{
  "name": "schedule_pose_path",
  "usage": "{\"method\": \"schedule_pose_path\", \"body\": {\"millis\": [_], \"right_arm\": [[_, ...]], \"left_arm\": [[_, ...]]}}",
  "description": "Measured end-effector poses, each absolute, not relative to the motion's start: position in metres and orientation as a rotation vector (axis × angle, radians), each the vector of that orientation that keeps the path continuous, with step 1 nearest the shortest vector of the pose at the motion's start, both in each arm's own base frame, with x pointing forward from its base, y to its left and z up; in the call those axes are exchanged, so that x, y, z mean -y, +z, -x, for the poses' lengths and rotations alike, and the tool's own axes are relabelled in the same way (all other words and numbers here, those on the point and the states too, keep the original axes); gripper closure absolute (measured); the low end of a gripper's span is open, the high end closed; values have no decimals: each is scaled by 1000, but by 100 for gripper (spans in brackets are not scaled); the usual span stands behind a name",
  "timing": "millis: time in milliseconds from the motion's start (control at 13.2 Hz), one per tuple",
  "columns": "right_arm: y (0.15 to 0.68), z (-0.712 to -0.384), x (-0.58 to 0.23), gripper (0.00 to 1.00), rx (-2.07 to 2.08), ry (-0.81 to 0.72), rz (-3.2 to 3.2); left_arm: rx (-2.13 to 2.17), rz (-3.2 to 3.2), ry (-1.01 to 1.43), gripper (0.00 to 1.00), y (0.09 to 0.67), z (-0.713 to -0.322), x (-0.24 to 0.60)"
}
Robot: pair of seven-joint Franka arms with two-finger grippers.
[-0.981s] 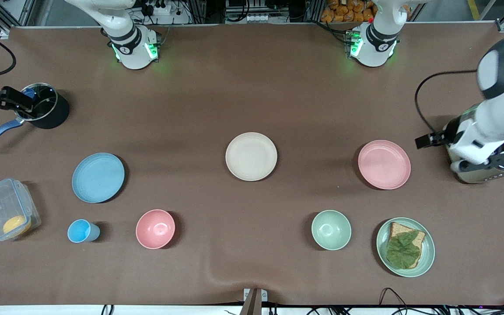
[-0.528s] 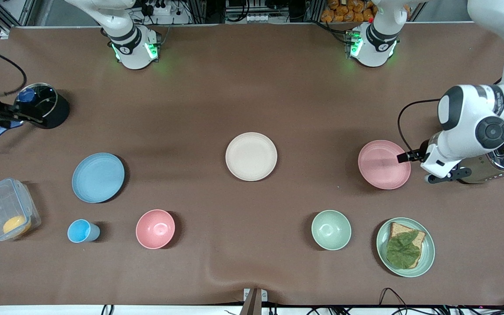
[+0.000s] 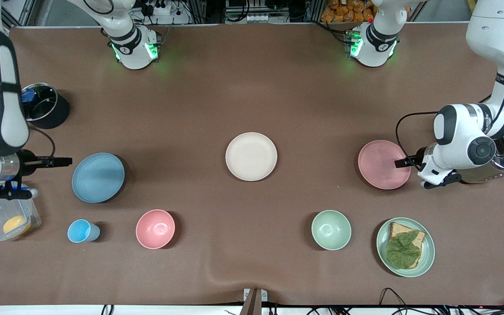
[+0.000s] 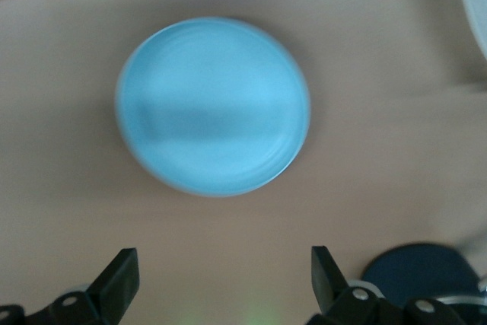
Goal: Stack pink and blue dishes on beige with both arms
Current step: 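Reach the left gripper to the pink plate while the right reaches the blue plate, then pinch the pink plate rim with the left gripper while the right pinches blue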
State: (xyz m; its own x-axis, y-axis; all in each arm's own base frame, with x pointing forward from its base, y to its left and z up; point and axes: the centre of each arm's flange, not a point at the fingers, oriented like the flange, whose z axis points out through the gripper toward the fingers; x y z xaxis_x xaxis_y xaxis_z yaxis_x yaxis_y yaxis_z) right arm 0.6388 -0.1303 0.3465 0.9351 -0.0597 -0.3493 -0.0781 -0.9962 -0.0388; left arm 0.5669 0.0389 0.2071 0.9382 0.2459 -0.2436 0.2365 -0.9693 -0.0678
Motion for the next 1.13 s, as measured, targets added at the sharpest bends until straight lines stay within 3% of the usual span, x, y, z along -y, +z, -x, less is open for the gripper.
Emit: {"method": "schedule_pose_path", "body": {"millis": [453,679,830,1057,1132], "right_arm": [[272,-638,163,0,-166,349,3091],[229,-619,163,0,-174,299,3099],[217,-613,159,0,-171,288,3099],[186,-605,155,0,-165,285,3097],[179,-603,155,0,-166,299,3094]], "left_arm": [[378,3061,420,20,192,-569,-49],[380,3063,422,51,189,-569,-52],[378,3064,421,56,189,-570,-52],[361,3068,427,87,186,-569,-51],[350,3070,428,87,186,-569,-51]]}}
